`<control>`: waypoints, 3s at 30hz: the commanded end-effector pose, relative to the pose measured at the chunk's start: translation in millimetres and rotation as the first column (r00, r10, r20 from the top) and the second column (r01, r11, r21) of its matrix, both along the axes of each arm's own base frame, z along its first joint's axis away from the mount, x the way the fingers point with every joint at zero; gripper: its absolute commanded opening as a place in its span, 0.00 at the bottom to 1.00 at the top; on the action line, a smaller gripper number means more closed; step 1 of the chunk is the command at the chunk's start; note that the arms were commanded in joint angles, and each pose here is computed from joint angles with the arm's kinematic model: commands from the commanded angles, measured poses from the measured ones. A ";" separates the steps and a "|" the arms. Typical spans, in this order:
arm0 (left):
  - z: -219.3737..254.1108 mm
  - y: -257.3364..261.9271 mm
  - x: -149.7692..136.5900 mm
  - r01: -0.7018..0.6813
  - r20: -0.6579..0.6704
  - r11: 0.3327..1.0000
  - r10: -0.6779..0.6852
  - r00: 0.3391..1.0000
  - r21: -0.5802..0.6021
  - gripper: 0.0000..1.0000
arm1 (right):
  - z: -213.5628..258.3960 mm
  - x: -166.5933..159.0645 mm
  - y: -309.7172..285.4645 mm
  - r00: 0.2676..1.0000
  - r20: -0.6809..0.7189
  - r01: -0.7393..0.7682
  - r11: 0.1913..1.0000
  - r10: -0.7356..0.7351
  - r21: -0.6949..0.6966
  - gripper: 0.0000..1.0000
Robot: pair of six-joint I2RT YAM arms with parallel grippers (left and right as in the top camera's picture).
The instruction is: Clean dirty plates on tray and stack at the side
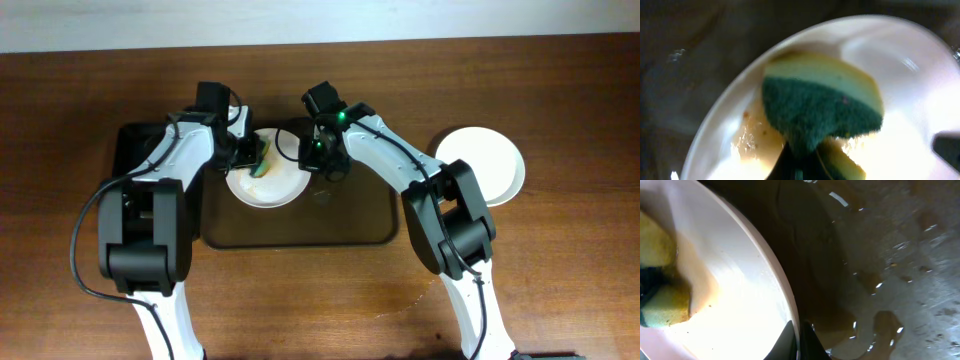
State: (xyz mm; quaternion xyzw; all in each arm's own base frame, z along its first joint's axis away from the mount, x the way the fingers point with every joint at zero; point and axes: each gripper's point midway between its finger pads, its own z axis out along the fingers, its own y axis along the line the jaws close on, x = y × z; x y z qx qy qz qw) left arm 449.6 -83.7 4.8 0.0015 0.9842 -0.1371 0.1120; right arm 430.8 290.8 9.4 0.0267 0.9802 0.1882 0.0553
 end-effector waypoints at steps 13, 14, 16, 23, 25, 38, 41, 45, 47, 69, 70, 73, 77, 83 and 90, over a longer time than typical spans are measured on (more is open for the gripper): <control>-32.0 42.0 1.2 -0.188 -0.028 0.973 0.193 0.981 0.135 0.00 | -26.7 -12.5 2.0 0.997 -0.078 0.002 1.000 -0.002 -0.008 0.04; -18.6 41.6 5.6 -0.186 -0.037 0.973 0.193 0.981 0.136 0.00 | -31.9 -14.3 3.9 0.995 -0.101 0.009 1.000 -0.008 0.010 0.04; 21.3 41.2 9.8 -0.180 -0.078 0.973 0.192 0.978 0.144 0.00 | -32.9 -13.0 2.5 0.994 -0.105 0.015 1.000 -0.013 0.016 0.04; 144.3 94.4 -7.0 -0.140 -0.142 0.988 0.148 0.979 0.061 0.00 | 7.9 -4.6 3.4 0.994 -0.013 -0.109 0.992 0.110 0.061 0.04; 141.1 119.6 -18.7 -0.170 -0.179 0.979 0.187 0.966 0.108 0.00 | 42.5 -2.4 -20.1 0.990 0.068 -0.121 0.990 0.126 -0.070 0.04; 139.1 128.9 -13.3 -0.182 -0.153 0.974 0.202 0.967 0.138 0.00 | 273.9 -52.9 -52.7 0.588 0.609 0.524 0.324 0.532 -0.788 0.04; 139.3 129.1 -11.8 -0.182 -0.147 0.974 0.202 0.968 0.138 0.00 | 293.6 -68.2 -38.4 0.518 0.626 0.591 0.285 0.583 -0.754 0.04; 139.3 129.2 -11.0 -0.183 -0.143 0.973 0.202 0.969 0.137 0.00 | 237.2 -48.0 -49.6 0.678 0.577 0.363 0.475 0.455 -0.802 0.04; 139.3 129.3 -10.9 -0.183 -0.143 0.973 0.202 0.969 0.137 0.00 | 203.0 -34.1 -69.4 0.819 0.495 0.175 0.695 0.290 -0.698 0.04; 139.3 161.0 -2.9 -0.217 -0.082 0.937 0.248 0.965 0.273 0.00 | 58.0 -47.8 -381.5 0.870 0.054 0.492 0.863 -0.489 -0.114 0.67; 138.5 166.9 -4.1 -0.226 -0.084 0.932 0.259 0.962 0.284 0.00 | 80.5 -39.1 -379.5 0.880 0.086 0.475 0.873 -0.467 -0.111 0.83; 115.5 187.5 -17.6 -0.218 -0.134 0.893 0.290 0.947 0.393 0.00 | 159.5 -17.2 -364.3 0.909 0.180 0.399 0.910 -0.377 -0.109 0.98; 47.7 183.6 -40.3 -0.183 -0.232 0.899 0.292 0.928 0.398 0.00 | 179.9 -15.3 -345.7 0.923 0.189 0.359 0.927 -0.336 -0.108 0.98; 48.5 171.1 -29.9 -0.202 -0.208 0.926 0.276 0.938 0.320 0.99 | 180.5 -18.9 -334.4 0.933 0.173 0.336 0.936 -0.315 -0.103 0.98; 246.0 89.5 11.2 -0.134 0.150 0.988 0.120 0.981 0.083 0.99 | 279.1 -77.5 -324.7 0.895 0.385 0.292 0.949 -0.226 -0.120 0.99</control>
